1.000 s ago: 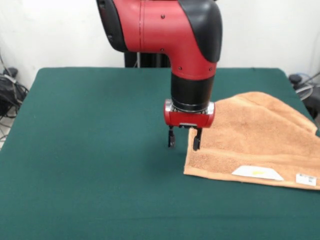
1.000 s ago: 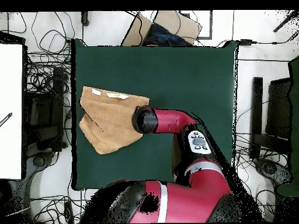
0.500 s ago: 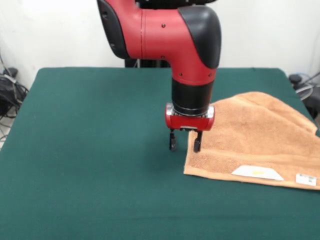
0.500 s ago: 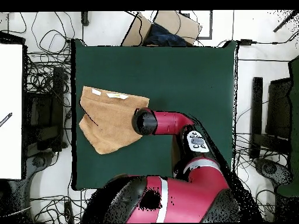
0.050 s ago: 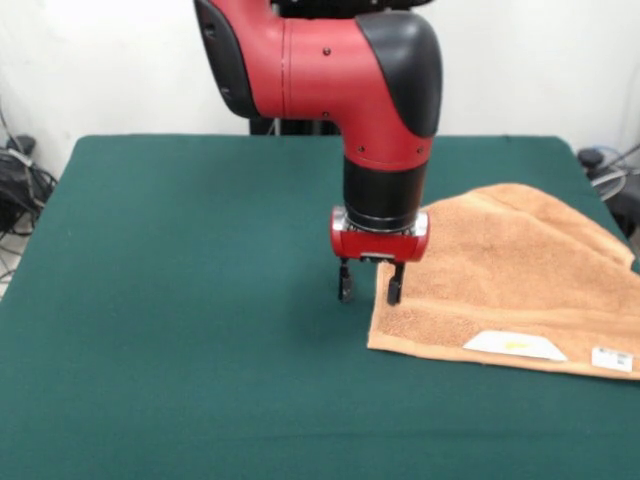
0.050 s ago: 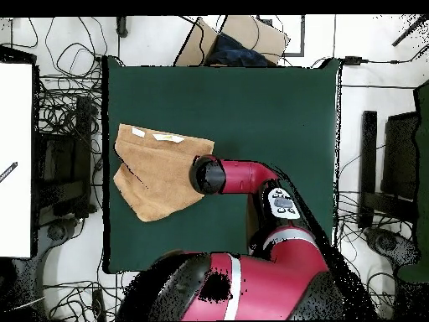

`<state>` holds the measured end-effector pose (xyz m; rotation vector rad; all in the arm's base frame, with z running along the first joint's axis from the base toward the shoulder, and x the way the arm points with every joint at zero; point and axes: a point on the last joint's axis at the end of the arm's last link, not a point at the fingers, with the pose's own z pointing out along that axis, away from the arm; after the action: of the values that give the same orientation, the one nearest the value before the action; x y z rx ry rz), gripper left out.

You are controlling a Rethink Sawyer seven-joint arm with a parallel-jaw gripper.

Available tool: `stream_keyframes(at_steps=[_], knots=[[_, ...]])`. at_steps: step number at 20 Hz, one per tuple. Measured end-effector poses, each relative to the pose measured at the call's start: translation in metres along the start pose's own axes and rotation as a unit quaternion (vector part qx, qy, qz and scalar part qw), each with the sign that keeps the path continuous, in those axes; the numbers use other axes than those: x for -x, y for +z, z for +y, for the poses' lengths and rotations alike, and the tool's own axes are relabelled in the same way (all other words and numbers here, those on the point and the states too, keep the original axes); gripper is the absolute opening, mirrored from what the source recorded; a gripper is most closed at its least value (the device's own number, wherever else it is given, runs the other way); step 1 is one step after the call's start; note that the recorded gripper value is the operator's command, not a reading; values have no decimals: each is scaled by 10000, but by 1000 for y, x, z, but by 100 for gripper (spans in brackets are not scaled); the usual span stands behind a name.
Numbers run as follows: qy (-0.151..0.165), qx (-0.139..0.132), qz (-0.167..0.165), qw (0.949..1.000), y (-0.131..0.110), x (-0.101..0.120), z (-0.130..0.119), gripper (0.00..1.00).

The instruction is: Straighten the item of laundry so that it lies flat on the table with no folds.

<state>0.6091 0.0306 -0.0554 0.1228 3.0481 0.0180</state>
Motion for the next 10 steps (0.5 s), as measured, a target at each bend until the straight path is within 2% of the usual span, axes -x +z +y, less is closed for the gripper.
stream_keyframes(at_steps=[3, 4, 10], knots=[[0, 0, -1, 10000, 0, 0, 0, 100], [-1, 7, -13, 10000, 0, 0, 1, 0], [-7, 9, -39, 10000, 0, 1, 1, 0]])
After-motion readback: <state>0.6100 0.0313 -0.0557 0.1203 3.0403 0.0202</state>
